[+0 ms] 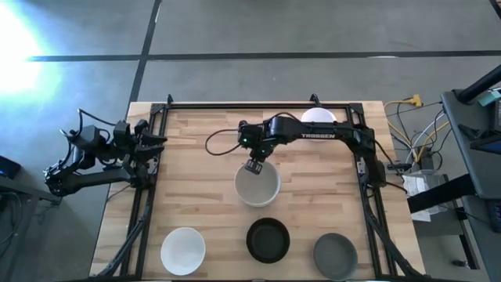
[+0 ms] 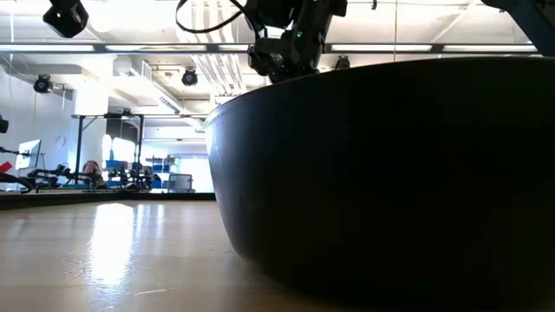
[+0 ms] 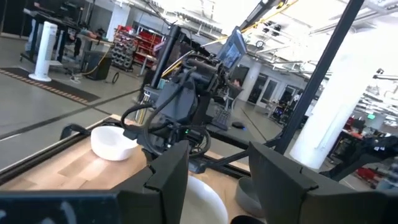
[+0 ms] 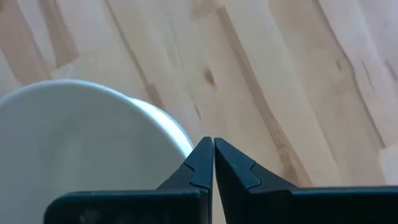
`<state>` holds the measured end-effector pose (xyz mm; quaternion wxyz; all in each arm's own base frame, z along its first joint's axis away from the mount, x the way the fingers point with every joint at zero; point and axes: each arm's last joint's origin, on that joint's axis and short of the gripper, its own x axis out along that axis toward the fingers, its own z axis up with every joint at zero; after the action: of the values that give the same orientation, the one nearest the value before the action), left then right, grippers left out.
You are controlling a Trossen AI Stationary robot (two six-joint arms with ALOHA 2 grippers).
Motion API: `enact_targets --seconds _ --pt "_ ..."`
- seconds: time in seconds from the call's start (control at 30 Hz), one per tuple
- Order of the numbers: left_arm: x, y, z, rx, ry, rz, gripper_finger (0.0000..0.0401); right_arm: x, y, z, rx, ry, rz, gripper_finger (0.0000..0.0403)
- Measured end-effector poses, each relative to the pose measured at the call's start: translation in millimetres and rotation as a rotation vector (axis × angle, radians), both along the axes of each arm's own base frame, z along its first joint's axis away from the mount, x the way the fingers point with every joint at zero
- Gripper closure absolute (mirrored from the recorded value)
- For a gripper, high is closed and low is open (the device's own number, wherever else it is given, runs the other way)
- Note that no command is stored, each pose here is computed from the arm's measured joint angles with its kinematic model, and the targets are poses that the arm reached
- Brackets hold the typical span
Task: Nest bowls inside each other
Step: Stack the top white bowl on the gray bowl
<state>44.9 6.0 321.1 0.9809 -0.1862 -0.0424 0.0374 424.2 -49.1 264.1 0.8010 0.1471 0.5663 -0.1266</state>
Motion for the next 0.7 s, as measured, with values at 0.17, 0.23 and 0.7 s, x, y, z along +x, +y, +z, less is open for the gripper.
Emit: enact_targets --seconds 0.17,0.23,0.7 --pt "0 0 0 -0.001 0.000 -0.001 0.0249 0 4 -1 -0.005 0.003 -0.001 0.0394" --pt "0 0 0 0.000 0.000 -0.001 0.0249 0 5 -1 -0.013 0.005 -0.003 0.0394" --pt "0 0 -1 0.008 0.004 0.002 0.0249 -4 6 -13 -0.007 0.053 -0.018 0.0394"
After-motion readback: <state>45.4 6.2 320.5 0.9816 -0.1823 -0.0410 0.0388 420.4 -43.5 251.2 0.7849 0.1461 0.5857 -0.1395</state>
